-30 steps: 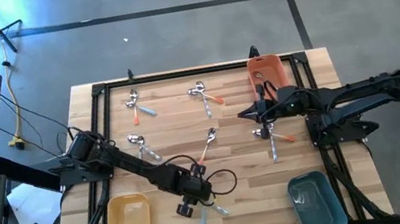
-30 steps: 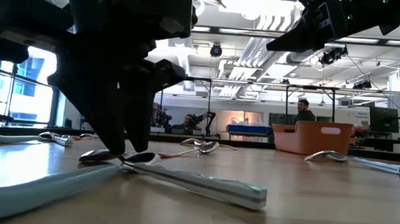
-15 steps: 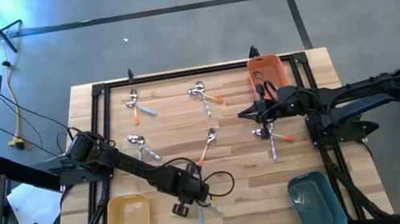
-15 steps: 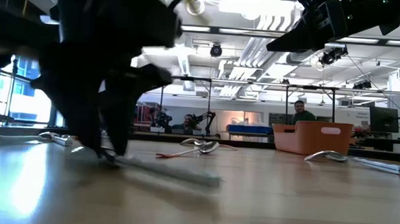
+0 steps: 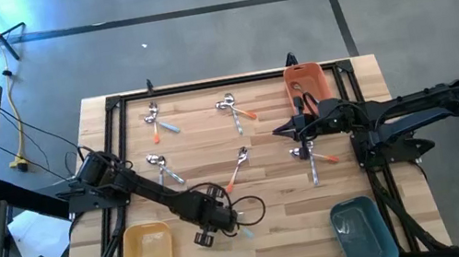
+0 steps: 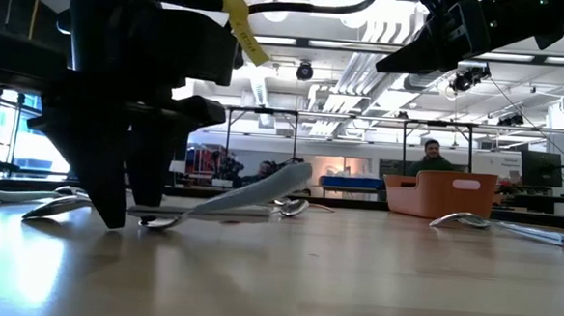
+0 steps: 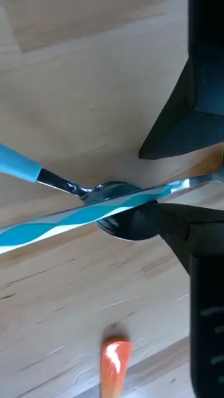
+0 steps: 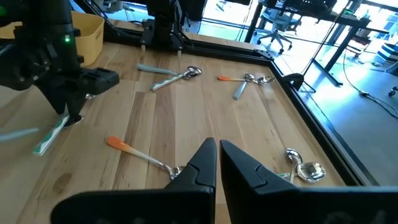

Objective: Sort silverware by color (type)
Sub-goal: Put the bottom light blue patterned spoon into the yellow bin

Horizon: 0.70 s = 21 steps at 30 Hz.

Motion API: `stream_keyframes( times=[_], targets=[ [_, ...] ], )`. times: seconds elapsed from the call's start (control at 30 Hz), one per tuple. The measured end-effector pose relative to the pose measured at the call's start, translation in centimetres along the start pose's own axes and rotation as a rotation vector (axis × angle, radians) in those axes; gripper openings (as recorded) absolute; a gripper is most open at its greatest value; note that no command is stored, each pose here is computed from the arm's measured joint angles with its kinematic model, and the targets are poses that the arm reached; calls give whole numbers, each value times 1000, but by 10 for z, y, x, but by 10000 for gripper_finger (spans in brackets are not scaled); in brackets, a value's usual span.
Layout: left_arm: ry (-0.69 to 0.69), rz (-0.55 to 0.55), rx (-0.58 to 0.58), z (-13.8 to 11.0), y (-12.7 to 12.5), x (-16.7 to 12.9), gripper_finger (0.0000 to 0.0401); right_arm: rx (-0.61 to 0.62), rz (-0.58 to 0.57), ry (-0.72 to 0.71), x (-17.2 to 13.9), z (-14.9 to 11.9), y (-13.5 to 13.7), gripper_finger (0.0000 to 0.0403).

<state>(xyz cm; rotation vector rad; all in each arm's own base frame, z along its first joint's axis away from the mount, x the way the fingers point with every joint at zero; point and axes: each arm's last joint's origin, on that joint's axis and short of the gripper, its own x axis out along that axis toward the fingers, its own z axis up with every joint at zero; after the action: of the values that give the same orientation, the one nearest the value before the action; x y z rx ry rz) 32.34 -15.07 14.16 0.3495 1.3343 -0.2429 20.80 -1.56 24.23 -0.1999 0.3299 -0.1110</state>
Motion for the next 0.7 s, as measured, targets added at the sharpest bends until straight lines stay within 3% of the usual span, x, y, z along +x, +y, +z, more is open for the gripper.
stream_keyframes(
  times=[0.1, 0.37, 0.7],
  targets=[
    [25, 1, -24, -2, 0, 0, 100, 0, 0, 0, 0, 0, 0, 7],
    [110, 32, -13, -5, 2, -8, 11, 0, 0, -2, 0, 0, 0, 7],
    [151, 59, 28, 11, 2, -42, 11, 8, 0, 2, 0, 0, 0, 7]
  ],
)
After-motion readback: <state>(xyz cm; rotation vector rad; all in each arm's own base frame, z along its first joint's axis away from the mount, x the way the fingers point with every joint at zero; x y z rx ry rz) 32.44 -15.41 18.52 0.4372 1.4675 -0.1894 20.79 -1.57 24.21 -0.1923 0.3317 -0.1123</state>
